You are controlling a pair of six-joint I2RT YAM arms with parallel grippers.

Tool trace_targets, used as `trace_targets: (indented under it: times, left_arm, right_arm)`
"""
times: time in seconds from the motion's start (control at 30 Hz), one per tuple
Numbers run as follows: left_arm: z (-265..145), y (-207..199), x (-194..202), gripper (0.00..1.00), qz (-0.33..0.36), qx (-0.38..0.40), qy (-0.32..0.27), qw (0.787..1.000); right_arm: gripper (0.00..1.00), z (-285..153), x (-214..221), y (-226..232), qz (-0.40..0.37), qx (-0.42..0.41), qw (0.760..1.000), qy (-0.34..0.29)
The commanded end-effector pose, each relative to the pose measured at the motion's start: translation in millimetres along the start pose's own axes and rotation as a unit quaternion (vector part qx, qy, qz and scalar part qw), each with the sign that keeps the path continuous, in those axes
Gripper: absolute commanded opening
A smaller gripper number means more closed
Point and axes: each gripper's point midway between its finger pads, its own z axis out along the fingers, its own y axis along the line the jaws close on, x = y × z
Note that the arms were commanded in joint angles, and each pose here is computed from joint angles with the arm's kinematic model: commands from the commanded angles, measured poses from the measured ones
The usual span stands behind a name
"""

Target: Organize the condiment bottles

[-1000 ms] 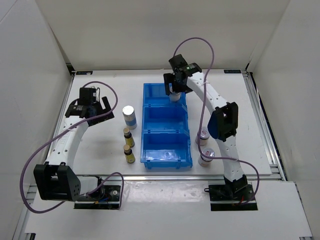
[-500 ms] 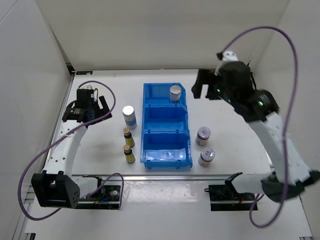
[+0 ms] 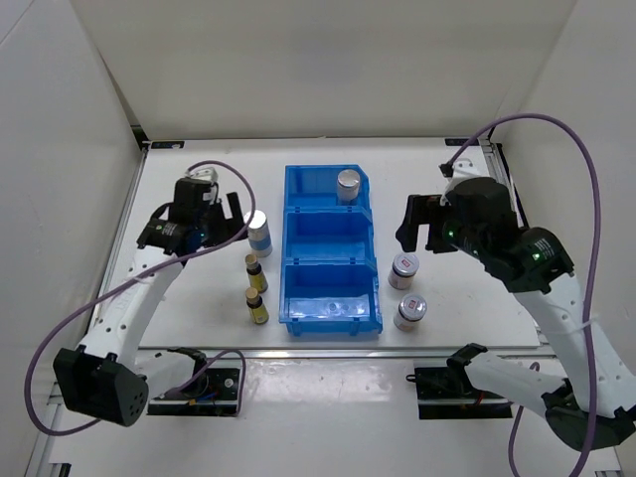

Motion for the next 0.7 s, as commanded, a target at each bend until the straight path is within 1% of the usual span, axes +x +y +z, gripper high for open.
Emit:
trace_targets:
  times: [0.0, 0.03, 0.07, 0.1, 0.13, 0.17, 0.23, 0.3, 0.43, 0.57, 0.6, 0.67]
  left_arm:
    - [-2, -35, -15, 1.00, 0.029, 0.029, -0.019, 0.999]
    - [0, -43, -24, 1.00, 0.035, 0.030, -0.024, 0.999]
    - [14, -52, -14, 1.00, 0.057, 0.025, 0.002, 0.998]
    - [19, -60, -14, 1.00, 0.064, 0.028, 0.009, 0.997]
    - [22, -67, -22, 1.00, 0.074, 0.025, 0.003, 0.997]
    - [37, -72, -14, 1.00, 0.086, 0.016, 0.022, 0.996]
    - [49, -72, -20, 1.00, 0.088, -0.004, 0.022, 0.996]
    - [68, -69, -14, 1.00, 0.090, -0.017, 0.044, 0.995]
    - [93, -67, -4, 1.00, 0.069, -0.036, 0.072, 0.994]
    - [110, -76, -8, 0.97, 0.057, -0.032, 0.072, 0.995]
    - [112, -75, -6, 0.95, 0.058, -0.034, 0.076, 0.995]
    - [114, -81, -5, 0.88, 0.062, -0.030, 0.076, 0.995]
  right_arm:
    - [1.00, 8, 19, -16, -0.022, 0.037, 0.999, 0.031]
    - [1.00, 14, 24, -24, -0.031, 0.056, 0.997, 0.039]
    - [1.00, 18, 31, -29, -0.033, 0.068, 0.996, 0.049]
    - [1.00, 18, 31, -29, -0.033, 0.069, 0.996, 0.049]
    - [1.00, 18, 31, -30, -0.040, 0.068, 0.996, 0.049]
    - [1.00, 16, 29, -32, -0.040, 0.073, 0.996, 0.042]
    - [1.00, 12, 25, -41, -0.054, 0.093, 0.994, 0.031]
    - [1.00, 6, 29, -52, -0.053, 0.123, 0.990, 0.035]
    - [1.00, -5, 32, -55, -0.050, 0.119, 0.991, 0.023]
    - [1.00, -5, 43, -59, -0.052, 0.121, 0.991, 0.028]
    - [1.00, -4, 46, -60, -0.053, 0.122, 0.991, 0.033]
    - [1.00, -4, 46, -60, -0.053, 0.122, 0.991, 0.033]
